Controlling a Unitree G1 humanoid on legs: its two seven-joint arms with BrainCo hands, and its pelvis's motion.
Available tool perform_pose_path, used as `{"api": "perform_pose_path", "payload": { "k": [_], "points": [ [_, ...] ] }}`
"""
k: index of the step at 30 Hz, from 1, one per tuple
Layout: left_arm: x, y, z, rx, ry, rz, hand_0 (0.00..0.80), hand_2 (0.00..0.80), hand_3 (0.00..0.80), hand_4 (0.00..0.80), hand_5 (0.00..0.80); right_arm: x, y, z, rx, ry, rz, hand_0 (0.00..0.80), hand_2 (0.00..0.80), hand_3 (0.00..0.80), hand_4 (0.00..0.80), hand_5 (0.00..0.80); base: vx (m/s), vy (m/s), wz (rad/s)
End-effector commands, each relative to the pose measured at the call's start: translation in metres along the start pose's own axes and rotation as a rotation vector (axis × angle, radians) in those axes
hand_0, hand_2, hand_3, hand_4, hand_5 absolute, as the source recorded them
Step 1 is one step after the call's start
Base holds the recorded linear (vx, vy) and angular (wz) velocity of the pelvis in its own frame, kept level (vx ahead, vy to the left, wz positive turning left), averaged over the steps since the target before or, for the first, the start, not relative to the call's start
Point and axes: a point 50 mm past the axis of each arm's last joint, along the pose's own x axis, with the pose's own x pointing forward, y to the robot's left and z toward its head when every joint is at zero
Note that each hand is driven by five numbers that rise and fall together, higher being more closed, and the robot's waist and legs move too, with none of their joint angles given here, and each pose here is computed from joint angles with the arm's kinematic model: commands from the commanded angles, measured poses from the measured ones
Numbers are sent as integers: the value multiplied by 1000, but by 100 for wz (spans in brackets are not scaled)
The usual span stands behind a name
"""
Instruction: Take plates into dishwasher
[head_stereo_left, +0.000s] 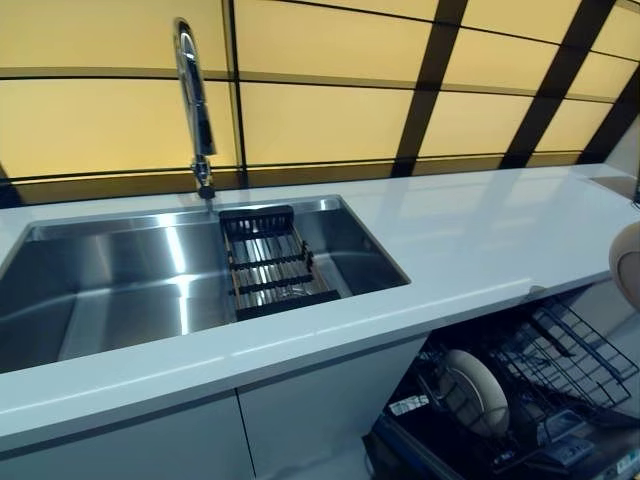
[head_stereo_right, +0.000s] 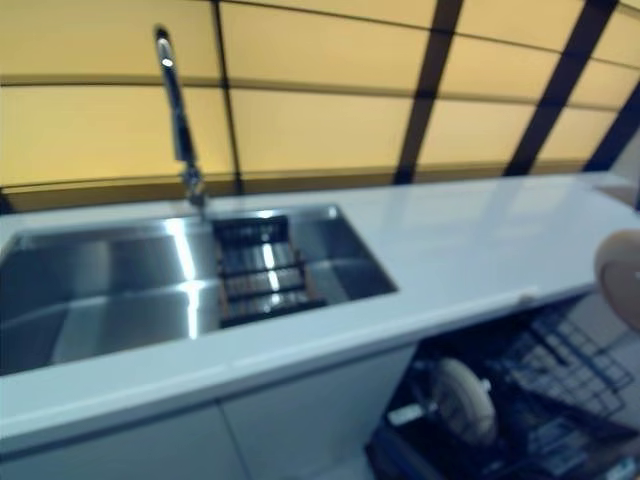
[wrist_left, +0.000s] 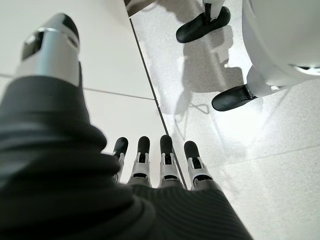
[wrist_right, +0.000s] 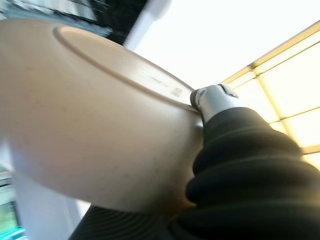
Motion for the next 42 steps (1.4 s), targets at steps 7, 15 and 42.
{"api": "perform_pose_path", "payload": {
  "k": [7, 15, 42],
  "points": [
    [2, 19, 21, 48, -44, 46, 0, 0, 0, 0, 0, -7, 26, 1, 142, -93, 34, 800, 800, 800, 800, 800, -20, -42, -14],
    [2, 16, 23, 44, -62, 28, 0, 0, 0, 0, 0, -14, 84, 8, 213, -154, 144, 800, 800, 800, 800, 800, -30, -17, -13],
    [4, -2, 32, 77, -120, -27, 0, 0, 0, 0, 0, -7, 110, 39, 282, -213, 62, 800, 800, 800, 800, 800, -30, -4, -3]
  ]
}}
